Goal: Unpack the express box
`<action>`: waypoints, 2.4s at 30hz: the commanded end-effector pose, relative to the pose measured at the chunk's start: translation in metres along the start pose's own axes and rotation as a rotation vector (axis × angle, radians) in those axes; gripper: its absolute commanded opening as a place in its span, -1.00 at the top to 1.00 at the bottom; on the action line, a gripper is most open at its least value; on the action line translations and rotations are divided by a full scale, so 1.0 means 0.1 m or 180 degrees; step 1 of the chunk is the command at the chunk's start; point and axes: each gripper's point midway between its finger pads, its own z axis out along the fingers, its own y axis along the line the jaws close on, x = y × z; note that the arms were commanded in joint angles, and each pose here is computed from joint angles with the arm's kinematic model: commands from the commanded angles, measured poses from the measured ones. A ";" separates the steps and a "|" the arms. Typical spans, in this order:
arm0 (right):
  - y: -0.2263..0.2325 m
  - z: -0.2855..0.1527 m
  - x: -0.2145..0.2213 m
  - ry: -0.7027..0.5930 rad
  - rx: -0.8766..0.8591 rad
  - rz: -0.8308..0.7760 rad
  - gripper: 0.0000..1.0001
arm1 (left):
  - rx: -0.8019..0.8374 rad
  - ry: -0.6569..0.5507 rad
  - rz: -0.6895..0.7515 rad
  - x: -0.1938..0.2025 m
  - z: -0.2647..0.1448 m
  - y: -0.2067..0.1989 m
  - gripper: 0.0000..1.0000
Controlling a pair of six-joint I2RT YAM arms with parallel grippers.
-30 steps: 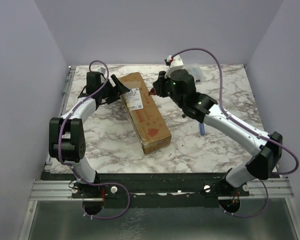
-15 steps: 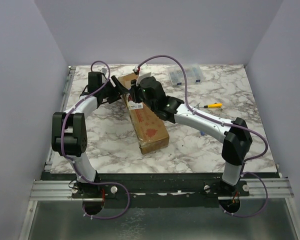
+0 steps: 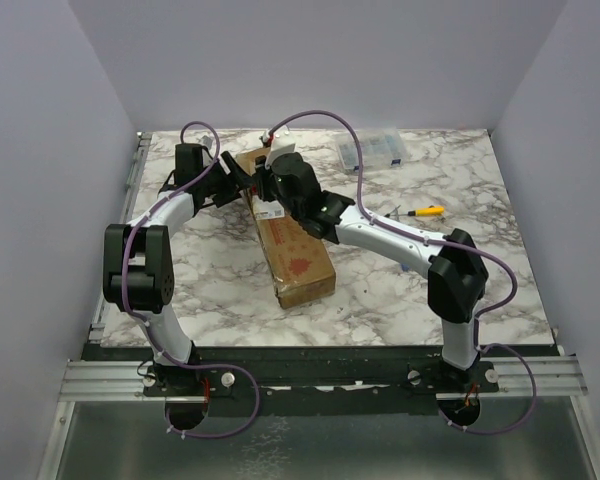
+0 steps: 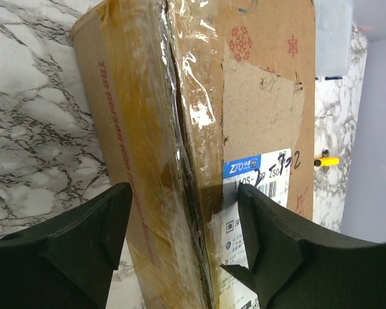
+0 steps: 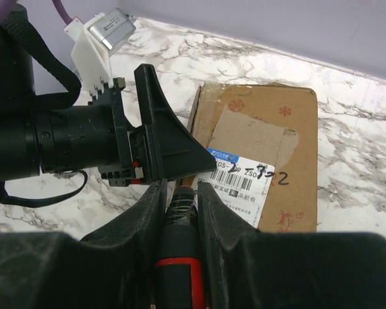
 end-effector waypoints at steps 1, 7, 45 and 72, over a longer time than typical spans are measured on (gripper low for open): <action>0.08 0.05 -0.23 -0.0229 0.0020 0.0051 1.00 | -0.0156 0.0020 -0.0034 0.05 0.03 0.18 -0.43; 0.09 0.05 -0.16 -0.0206 0.0048 0.0030 1.00 | -0.0167 0.0019 -0.0047 0.06 0.03 0.18 -0.43; 0.23 -0.80 0.57 0.0679 0.0627 -0.0742 1.00 | -0.0459 0.0013 -0.0086 0.11 0.12 0.44 -0.33; 0.19 -2.08 1.16 0.1266 0.0348 -0.0719 1.00 | -0.0718 0.0128 0.0155 0.16 0.25 0.63 -0.22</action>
